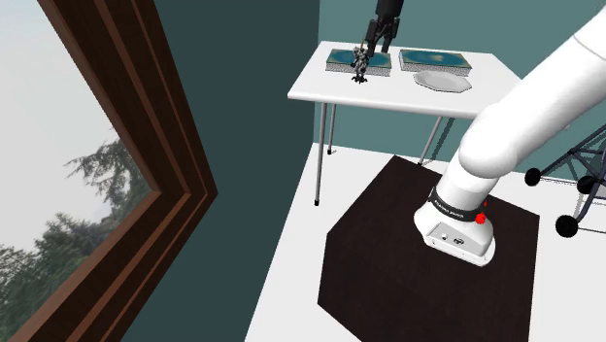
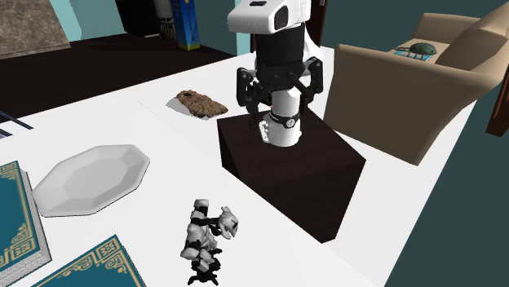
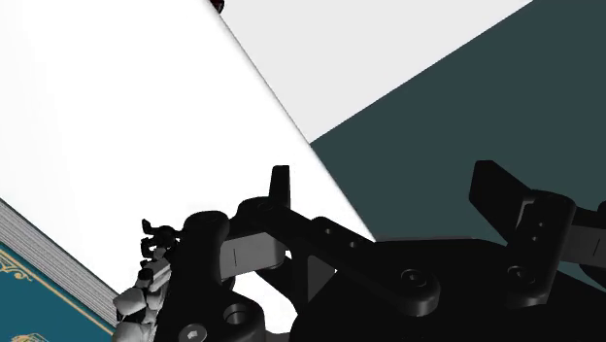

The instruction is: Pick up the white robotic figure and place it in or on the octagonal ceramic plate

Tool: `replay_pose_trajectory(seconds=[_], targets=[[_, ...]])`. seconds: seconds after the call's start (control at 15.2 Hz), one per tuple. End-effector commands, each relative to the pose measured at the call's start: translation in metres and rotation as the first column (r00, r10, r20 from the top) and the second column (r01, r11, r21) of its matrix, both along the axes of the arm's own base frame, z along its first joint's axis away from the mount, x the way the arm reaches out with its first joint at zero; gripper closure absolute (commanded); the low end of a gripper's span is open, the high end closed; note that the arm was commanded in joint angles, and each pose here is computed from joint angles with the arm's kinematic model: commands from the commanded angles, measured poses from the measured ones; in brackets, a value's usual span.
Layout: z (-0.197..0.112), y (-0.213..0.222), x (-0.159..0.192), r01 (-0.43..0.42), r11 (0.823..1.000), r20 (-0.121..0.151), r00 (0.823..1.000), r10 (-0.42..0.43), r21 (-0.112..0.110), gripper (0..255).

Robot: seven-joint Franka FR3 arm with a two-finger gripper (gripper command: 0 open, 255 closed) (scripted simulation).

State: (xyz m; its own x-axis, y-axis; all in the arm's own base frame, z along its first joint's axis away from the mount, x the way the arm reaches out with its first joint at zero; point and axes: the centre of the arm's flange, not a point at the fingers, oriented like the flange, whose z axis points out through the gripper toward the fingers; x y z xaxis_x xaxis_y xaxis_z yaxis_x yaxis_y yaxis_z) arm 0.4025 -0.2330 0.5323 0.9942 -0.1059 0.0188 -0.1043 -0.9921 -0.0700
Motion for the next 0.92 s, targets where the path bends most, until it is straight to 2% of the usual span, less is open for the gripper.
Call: replay_pose_trajectory(seconds=[0.0,0.86], targets=[[-0.006,-0.022,0.015,-0.008,1.000,0.010,1.000,0.008,-0.004,0],[-0.039,-0.162,0.098,-0.047,0.999,0.068,0.997,0.048,-0.017,0]])
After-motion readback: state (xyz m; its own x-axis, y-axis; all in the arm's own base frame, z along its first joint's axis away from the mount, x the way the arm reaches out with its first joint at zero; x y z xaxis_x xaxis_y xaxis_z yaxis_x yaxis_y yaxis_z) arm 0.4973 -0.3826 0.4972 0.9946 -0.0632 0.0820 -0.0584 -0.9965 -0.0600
